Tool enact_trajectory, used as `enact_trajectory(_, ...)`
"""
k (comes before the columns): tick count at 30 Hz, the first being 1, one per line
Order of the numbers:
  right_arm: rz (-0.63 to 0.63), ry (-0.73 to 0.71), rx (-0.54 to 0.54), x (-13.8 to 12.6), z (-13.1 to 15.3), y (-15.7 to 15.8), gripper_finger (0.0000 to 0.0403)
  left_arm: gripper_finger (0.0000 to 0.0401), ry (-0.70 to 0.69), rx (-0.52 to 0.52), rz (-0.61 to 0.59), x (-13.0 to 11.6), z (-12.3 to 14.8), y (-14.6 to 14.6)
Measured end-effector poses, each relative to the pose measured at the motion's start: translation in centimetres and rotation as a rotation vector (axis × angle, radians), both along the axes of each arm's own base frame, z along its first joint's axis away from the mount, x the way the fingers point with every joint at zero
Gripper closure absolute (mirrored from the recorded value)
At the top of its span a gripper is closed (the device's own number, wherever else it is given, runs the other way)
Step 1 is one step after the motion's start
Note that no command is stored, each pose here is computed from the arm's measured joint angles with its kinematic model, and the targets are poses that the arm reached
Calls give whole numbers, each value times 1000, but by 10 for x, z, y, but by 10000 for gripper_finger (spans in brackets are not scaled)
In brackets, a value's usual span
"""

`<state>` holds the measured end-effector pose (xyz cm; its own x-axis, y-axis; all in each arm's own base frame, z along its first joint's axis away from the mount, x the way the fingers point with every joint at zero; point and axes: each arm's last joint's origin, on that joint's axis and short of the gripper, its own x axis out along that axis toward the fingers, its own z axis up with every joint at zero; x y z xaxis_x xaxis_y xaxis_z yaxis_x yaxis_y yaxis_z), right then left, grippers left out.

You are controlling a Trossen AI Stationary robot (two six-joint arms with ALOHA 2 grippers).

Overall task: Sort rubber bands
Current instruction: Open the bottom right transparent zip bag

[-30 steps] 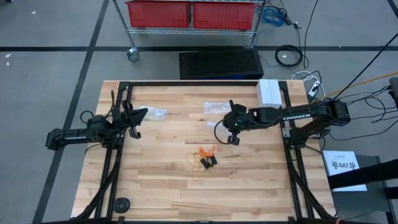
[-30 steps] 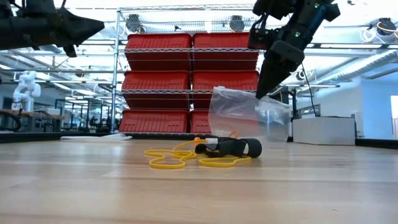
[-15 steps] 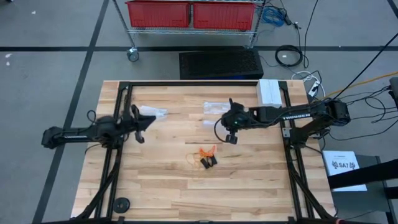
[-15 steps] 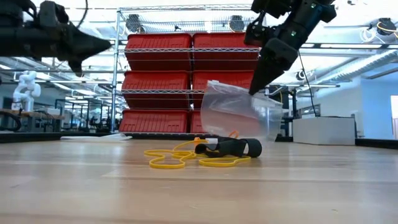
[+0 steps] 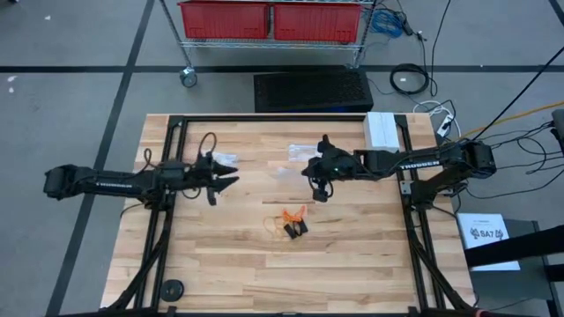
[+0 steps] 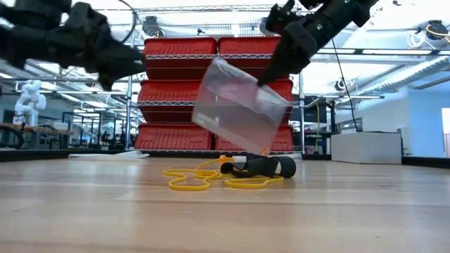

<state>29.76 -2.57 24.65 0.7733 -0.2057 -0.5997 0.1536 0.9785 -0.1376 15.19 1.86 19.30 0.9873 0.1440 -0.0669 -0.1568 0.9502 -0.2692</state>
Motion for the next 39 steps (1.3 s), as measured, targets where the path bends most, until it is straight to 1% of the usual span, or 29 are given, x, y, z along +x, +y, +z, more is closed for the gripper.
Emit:
enact_trajectory(5,27,-26,-40,2,3,0,390,232,55,-13,-17,29,15,10)
enact_trajectory(10,38,-16,-68,2,2,0,390,232,103,-39,-90,59,24,22)
enact_trajectory(14,32,0,-105,2,2,-1,390,232,107,-28,-126,81,35,30)
enact_trajectory(16,37,2,-114,2,2,-1,390,232,105,-33,-170,91,39,33)
enact_trajectory(19,35,3,-121,2,2,-2,390,232,113,-45,-222,107,42,36)
enact_trajectory(24,19,7,-133,2,1,-4,390,232,151,-56,-243,128,37,41)
enact_trajectory(27,16,9,-136,1,1,-4,390,232,161,-46,-252,134,35,42)
enact_trajectory(30,16,12,-135,1,1,-4,390,233,166,-37,-249,133,35,43)
enact_trajectory(33,15,20,-131,1,0,-4,390,240,158,-33,-233,128,41,46)
enact_trajectory(36,14,24,-130,1,0,-4,390,255,158,-34,-216,126,43,50)
enact_trajectory(39,13,24,-130,1,0,-4,390,281,177,-45,-221,125,40,52)
